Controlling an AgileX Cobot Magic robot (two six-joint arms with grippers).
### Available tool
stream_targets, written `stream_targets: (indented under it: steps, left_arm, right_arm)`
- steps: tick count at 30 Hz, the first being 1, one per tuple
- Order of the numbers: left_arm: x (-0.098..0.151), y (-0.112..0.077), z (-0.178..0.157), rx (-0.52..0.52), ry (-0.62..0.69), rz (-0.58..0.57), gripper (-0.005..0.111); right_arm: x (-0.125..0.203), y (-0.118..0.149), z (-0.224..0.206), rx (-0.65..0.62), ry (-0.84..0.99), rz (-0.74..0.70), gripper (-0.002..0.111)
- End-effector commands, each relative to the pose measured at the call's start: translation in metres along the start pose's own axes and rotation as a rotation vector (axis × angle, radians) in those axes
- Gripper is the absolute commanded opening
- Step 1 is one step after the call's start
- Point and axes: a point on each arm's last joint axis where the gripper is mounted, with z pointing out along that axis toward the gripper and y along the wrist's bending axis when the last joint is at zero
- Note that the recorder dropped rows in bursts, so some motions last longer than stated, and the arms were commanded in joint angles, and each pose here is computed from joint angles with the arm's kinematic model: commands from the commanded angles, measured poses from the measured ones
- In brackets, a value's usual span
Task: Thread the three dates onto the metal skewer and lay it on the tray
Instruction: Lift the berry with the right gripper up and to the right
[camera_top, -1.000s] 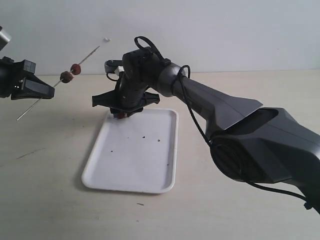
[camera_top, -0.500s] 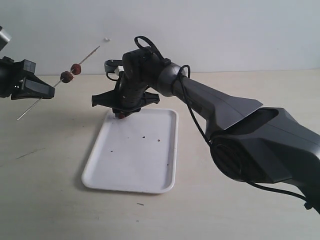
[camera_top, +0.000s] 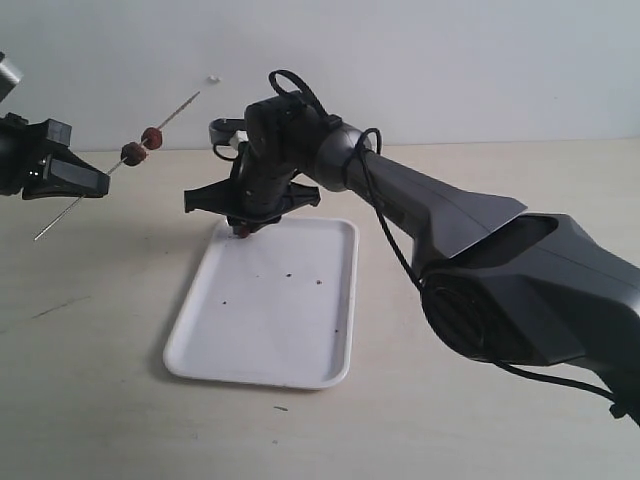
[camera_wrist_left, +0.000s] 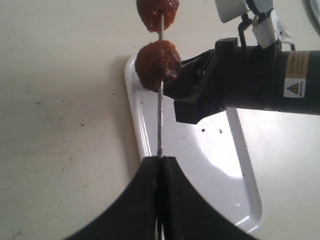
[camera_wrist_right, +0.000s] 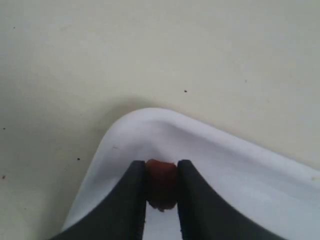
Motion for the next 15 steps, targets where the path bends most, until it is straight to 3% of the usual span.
stream_targets:
  steps: [1,10,15]
  left_arm:
    - [-0.002,-0.005,-0.003,0.022,-0.011,0.005,0.000]
    - [0.006,-0.011,-0.003,0.087,0.062,0.012,0.000]
    - [0.016,-0.009,0.001,0.099,0.089,-0.053,0.000]
  right_arm:
    - [-0.012,-0.004,-0.028,0.041,-0.013,-0.017,0.021]
    - [-0.040,-0.020,-0.083,0.141,-0.096,-0.066,0.021]
    - [-0.047,-0.036,-0.096,0.142,-0.083,-0.053,0.021]
